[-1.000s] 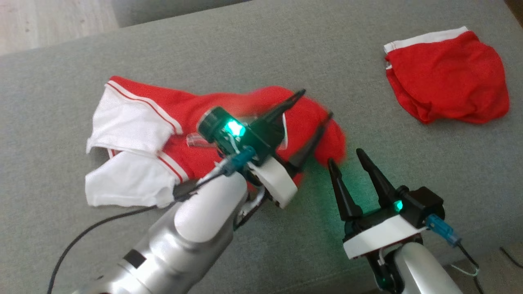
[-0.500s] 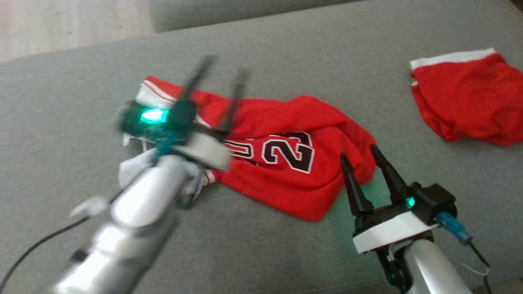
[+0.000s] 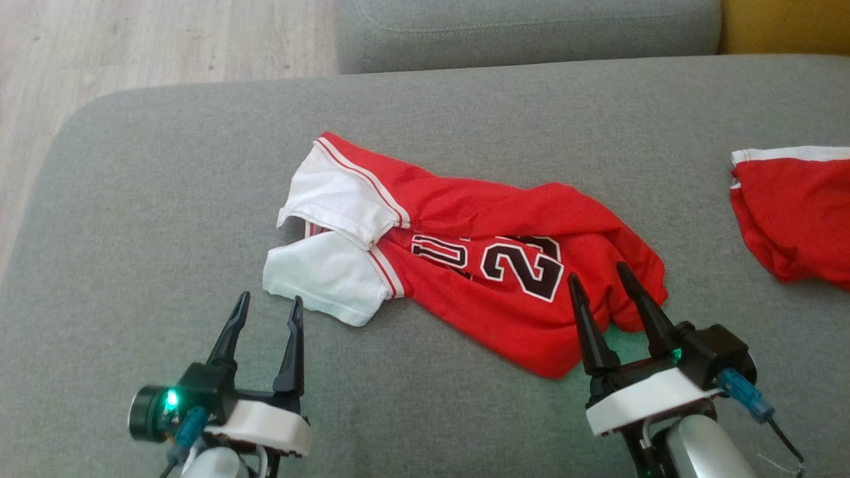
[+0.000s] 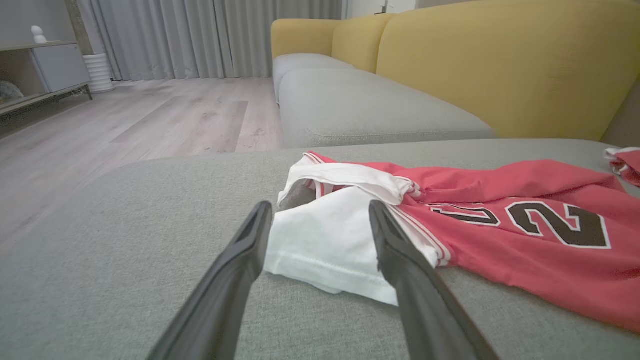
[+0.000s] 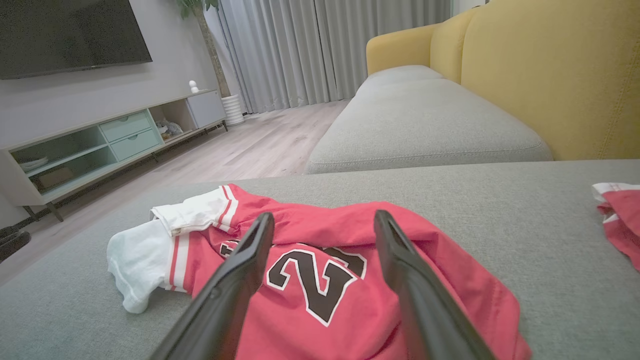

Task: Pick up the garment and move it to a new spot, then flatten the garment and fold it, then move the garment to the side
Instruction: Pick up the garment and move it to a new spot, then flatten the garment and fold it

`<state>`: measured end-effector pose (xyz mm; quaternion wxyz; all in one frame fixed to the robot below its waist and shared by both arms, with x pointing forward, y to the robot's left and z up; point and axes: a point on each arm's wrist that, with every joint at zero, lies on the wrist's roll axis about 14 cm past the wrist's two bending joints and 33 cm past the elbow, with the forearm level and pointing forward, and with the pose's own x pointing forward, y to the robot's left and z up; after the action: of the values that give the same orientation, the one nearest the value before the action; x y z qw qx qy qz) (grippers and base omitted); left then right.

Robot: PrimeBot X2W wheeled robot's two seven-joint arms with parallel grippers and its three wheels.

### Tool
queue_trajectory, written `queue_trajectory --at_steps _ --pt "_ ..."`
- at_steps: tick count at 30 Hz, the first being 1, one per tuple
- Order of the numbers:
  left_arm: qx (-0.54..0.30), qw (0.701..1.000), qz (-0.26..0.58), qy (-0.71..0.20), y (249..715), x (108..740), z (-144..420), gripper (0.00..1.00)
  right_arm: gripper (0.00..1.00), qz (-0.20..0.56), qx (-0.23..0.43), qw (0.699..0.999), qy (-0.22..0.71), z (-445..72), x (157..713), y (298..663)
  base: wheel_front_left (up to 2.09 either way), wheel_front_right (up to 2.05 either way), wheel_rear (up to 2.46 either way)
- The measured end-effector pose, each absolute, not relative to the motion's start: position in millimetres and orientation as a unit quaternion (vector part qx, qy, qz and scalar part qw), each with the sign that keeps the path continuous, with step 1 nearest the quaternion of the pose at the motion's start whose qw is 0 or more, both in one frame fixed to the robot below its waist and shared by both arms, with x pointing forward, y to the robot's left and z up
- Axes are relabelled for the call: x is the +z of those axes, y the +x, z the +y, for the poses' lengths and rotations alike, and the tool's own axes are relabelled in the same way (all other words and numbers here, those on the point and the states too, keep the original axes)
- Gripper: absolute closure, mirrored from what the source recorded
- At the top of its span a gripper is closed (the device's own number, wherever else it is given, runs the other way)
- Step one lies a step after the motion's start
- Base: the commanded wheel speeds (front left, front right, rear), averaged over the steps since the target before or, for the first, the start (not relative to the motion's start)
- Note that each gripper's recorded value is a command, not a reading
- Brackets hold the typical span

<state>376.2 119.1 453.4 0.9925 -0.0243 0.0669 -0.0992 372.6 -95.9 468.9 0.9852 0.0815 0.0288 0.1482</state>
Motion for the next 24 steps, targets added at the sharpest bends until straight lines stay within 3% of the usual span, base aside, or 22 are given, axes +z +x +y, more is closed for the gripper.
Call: queue_trajectory --at_steps 5,16,24 --pt "-0.099 0.992 0.07 -0.029 378.6 450.7 120.4 0.0 0.0 0.032 0.152 0.984 0.082 -93.3 466.9 371.5 0.0 0.0 0.0" --pt "-0.086 0.978 0.186 0.031 433.7 395.4 135.4 0.0 0.0 0.071 0.126 0.986 0.085 -108.7 439.4 374.8 0.0 0.0 0.0" --pt "-0.098 0.963 0.246 0.043 437.8 359.6 136.5 0.0 0.0 0.072 0.109 0.988 0.083 -120.2 436.5 384.5 0.0 0.0 0.0"
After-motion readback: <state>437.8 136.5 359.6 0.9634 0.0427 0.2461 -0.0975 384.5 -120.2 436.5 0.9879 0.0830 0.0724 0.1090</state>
